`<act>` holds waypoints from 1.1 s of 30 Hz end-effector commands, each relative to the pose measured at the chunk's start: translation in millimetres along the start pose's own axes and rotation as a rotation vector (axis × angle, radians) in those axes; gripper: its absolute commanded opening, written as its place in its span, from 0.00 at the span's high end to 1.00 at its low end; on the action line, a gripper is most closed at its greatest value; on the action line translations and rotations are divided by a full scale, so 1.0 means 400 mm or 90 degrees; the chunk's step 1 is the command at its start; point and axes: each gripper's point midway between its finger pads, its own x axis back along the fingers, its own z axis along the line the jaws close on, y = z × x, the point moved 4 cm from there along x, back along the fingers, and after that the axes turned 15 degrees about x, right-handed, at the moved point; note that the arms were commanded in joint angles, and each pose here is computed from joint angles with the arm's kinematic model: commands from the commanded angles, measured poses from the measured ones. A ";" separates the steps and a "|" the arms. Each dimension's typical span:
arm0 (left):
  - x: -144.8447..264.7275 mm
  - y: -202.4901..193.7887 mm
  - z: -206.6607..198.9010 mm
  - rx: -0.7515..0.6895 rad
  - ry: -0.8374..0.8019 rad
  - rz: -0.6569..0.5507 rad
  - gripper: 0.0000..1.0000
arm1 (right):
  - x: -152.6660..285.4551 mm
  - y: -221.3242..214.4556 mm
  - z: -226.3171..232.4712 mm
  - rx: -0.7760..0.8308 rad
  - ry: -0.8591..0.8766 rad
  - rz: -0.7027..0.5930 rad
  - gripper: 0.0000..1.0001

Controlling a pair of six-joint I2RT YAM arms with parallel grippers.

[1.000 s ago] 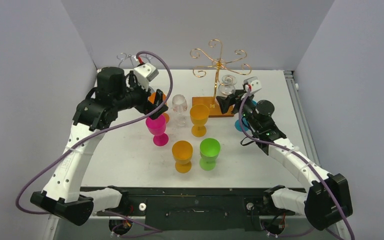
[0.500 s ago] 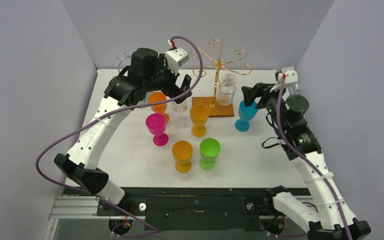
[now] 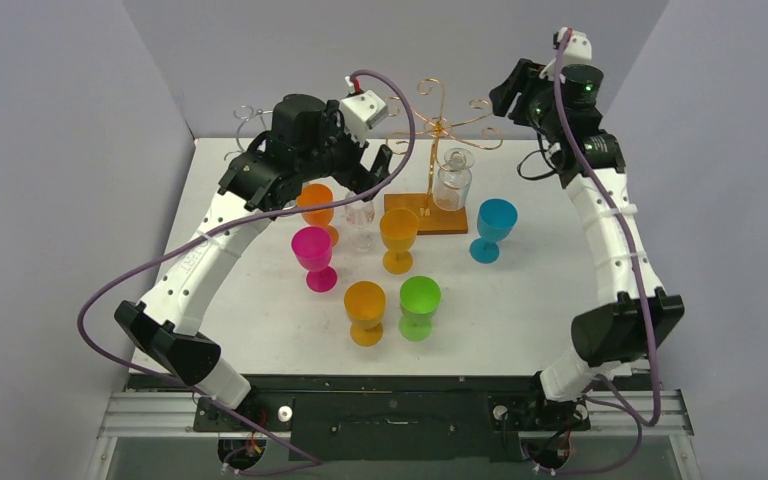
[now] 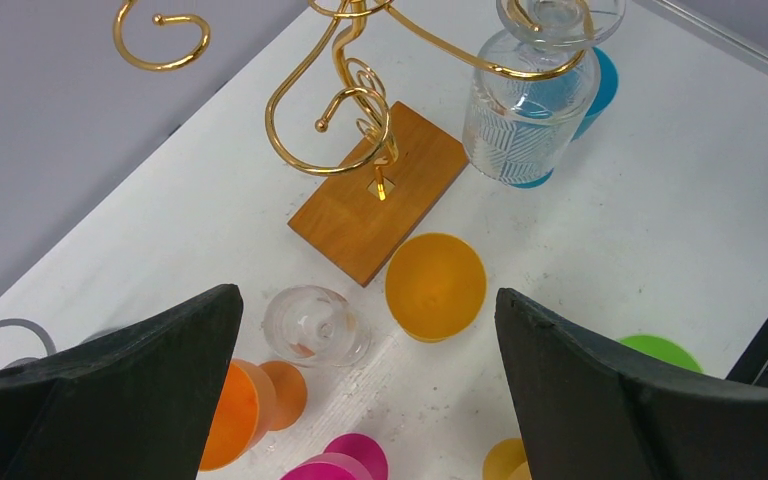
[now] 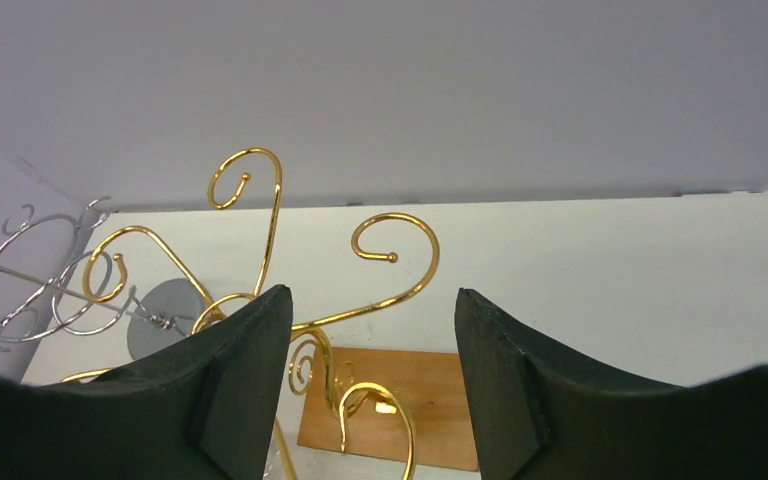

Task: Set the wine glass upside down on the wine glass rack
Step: Adjust the wine rack at the center of the board.

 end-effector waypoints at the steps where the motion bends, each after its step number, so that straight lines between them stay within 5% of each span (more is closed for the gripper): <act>1: 0.002 0.074 -0.020 -0.039 -0.021 -0.072 0.04 | -0.069 -0.022 0.038 -0.031 0.077 0.038 0.43; 12: -0.046 0.050 -0.046 -0.071 -0.053 -0.048 0.04 | -0.174 -0.054 0.034 -0.047 0.100 0.039 0.38; 31: -0.090 0.100 0.008 -0.042 0.040 -0.103 0.00 | -0.244 -0.104 0.002 -0.099 0.113 0.044 0.75; 33: -0.096 0.100 0.017 -0.039 0.049 -0.099 0.06 | -0.234 -0.101 0.001 -0.092 0.110 0.038 0.76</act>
